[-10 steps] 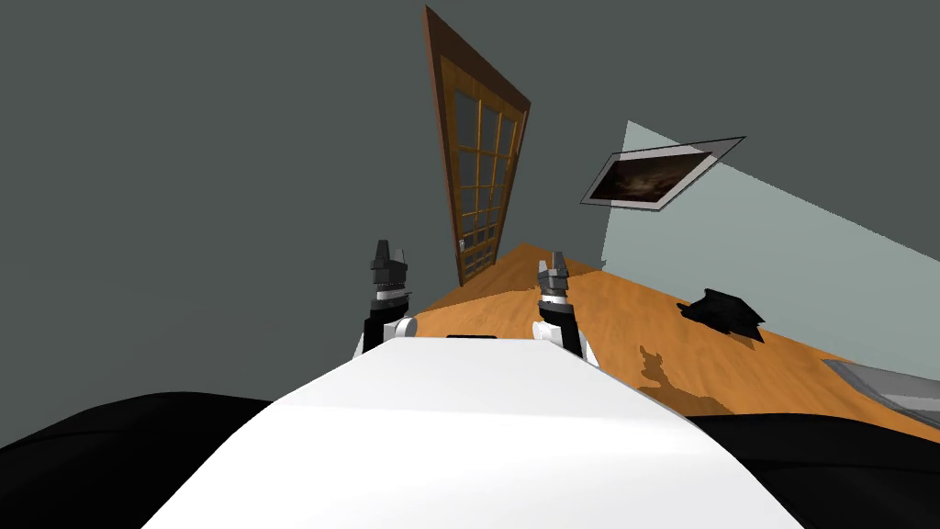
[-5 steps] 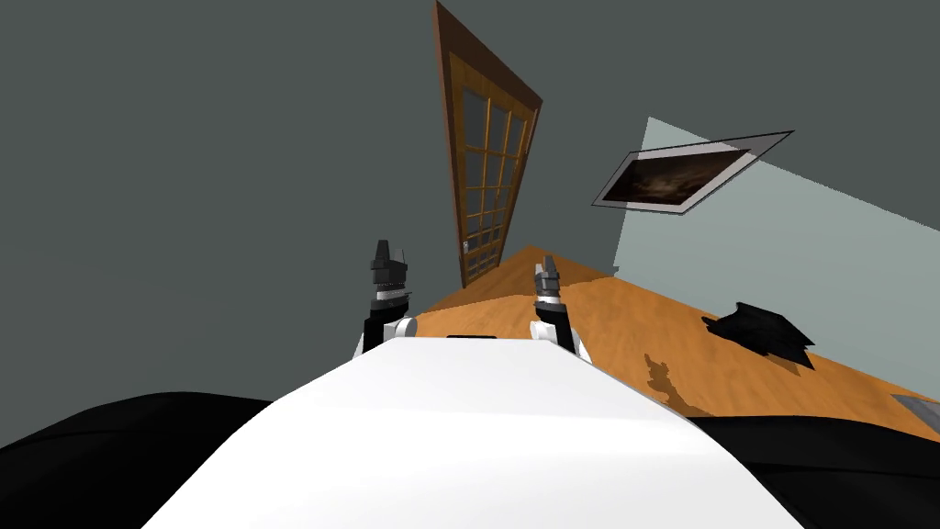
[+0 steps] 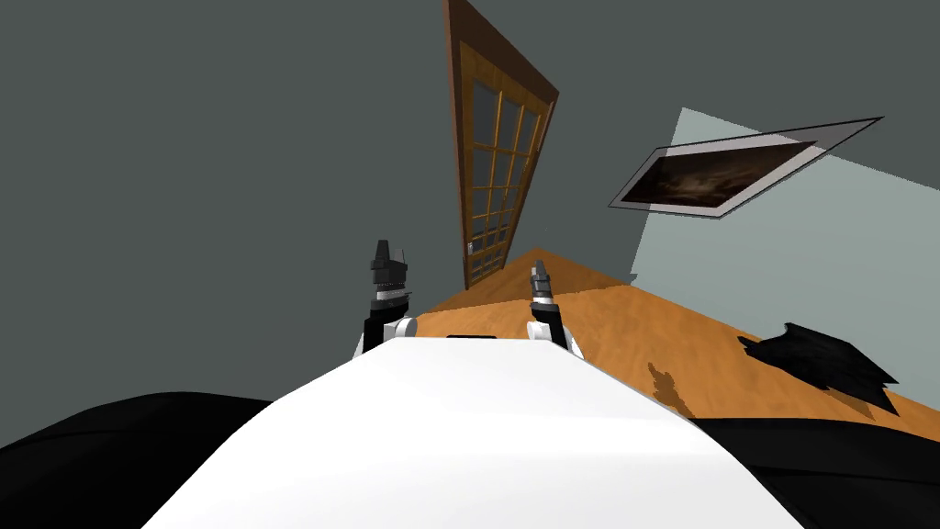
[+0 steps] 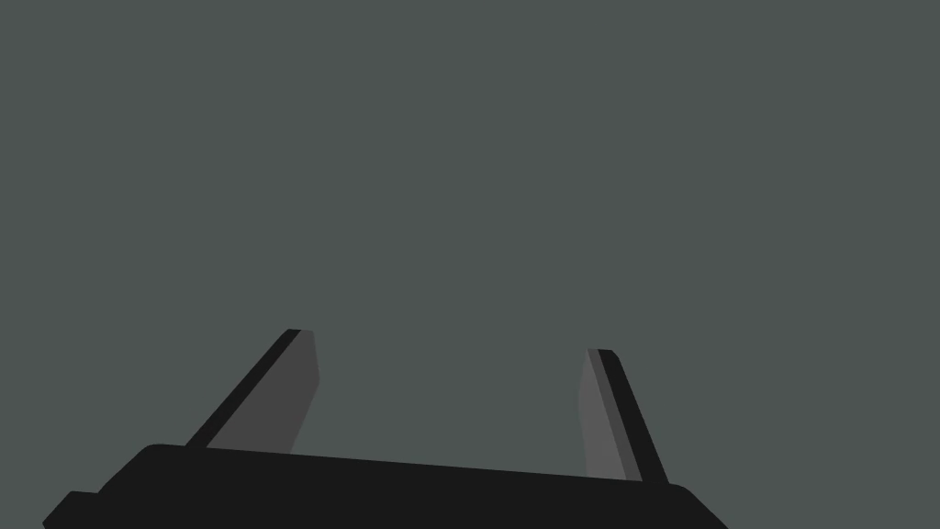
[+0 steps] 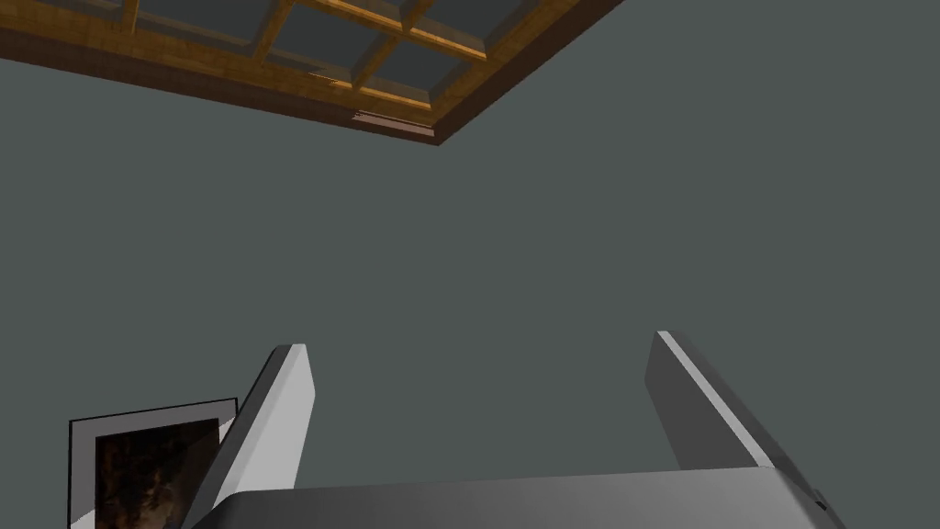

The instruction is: Pull the door open

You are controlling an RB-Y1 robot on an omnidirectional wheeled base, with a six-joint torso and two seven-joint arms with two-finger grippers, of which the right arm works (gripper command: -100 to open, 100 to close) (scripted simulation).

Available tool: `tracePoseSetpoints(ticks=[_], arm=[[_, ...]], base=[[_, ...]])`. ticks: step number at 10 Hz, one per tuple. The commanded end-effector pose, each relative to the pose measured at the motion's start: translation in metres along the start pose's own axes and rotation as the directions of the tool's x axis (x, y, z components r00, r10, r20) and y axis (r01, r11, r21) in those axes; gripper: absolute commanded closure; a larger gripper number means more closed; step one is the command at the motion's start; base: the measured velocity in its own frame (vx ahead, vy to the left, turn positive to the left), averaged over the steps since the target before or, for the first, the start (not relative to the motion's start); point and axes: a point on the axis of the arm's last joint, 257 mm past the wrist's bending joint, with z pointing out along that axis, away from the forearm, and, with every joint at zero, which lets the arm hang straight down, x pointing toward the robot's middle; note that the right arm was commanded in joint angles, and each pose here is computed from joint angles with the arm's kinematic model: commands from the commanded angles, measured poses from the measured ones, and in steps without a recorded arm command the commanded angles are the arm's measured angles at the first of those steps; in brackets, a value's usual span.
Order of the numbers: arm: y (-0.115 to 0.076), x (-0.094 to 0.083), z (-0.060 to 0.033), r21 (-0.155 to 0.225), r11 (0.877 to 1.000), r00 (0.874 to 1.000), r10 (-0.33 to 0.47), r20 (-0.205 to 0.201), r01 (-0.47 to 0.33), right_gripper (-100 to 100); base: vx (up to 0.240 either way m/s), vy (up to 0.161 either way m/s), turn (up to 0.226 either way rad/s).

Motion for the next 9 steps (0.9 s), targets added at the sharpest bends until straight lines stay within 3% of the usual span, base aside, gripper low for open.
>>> tracePoseSetpoints(ticks=[1, 5, 9], arm=[[-0.011, 0.006, -0.0019, 0.013, 0.999, 0.999, -0.038, -0.012, 0.038, -100], [-0.041, 0.02, -0.0083, 0.044, 0.99, 0.99, -0.129, -0.049, 0.131, -100], [-0.07, 0.034, -0.016, 0.066, 0.971, 0.97, -0.224, -0.091, 0.231, -100]], base=[[0.087, -0.001, 0.134], [0.092, -0.008, 0.122], [0.106, -0.023, 0.136]])
